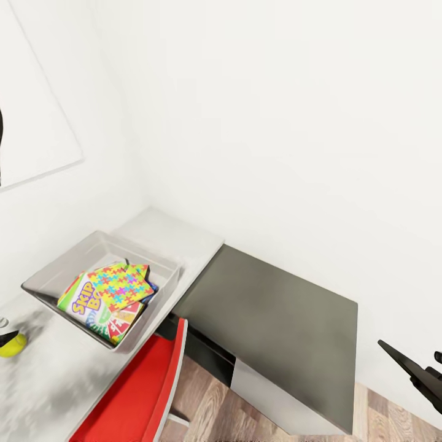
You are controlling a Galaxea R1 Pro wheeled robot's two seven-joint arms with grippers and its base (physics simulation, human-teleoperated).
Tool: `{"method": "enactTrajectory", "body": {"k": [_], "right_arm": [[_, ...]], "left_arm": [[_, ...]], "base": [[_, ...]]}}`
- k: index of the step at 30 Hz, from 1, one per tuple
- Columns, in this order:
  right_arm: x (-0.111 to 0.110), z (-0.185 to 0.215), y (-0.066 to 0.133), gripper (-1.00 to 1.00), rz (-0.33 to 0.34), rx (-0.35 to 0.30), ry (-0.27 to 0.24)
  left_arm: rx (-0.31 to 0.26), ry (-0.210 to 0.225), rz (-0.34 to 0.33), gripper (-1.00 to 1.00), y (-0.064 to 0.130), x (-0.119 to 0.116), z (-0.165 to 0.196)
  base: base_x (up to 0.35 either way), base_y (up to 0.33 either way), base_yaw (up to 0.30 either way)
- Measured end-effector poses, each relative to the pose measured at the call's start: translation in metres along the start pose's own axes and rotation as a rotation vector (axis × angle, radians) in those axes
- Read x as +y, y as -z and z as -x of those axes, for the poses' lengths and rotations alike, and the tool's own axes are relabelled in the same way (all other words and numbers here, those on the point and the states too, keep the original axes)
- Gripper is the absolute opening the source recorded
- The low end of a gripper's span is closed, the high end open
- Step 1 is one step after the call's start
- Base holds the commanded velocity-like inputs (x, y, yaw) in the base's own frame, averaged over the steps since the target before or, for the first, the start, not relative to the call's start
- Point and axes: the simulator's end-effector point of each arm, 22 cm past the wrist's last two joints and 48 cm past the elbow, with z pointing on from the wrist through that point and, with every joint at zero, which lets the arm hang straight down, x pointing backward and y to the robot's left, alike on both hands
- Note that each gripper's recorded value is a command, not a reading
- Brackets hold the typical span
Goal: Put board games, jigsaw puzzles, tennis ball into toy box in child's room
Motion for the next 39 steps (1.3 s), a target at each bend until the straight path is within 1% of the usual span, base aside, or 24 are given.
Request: {"method": "enactTrajectory", "body": {"k": [19, 34, 39], "right_arm": [[-0.010, -0.006, 0.000, 1.00, -0.020, 0.012, -0.019], [-0.019, -0.011, 0.000, 1.00, -0.036, 0.021, -0.035], [-0.021, -0.011, 0.001, 1.00, -0.043, 0.022, -0.040]], "left_arm": [[0.001, -0.025, -0.007, 1.00, -0.010, -0.005, -0.004], [0.020, -0.032, -0.013, 1.00, -0.018, -0.009, -0.012], [0.032, -0.040, -0.026, 1.00, -0.023, -0.017, -0.018]], "base": [[0.000, 0.000, 0.000], [0.000, 0.000, 0.000], [0.000, 0.000, 0.000]]}}
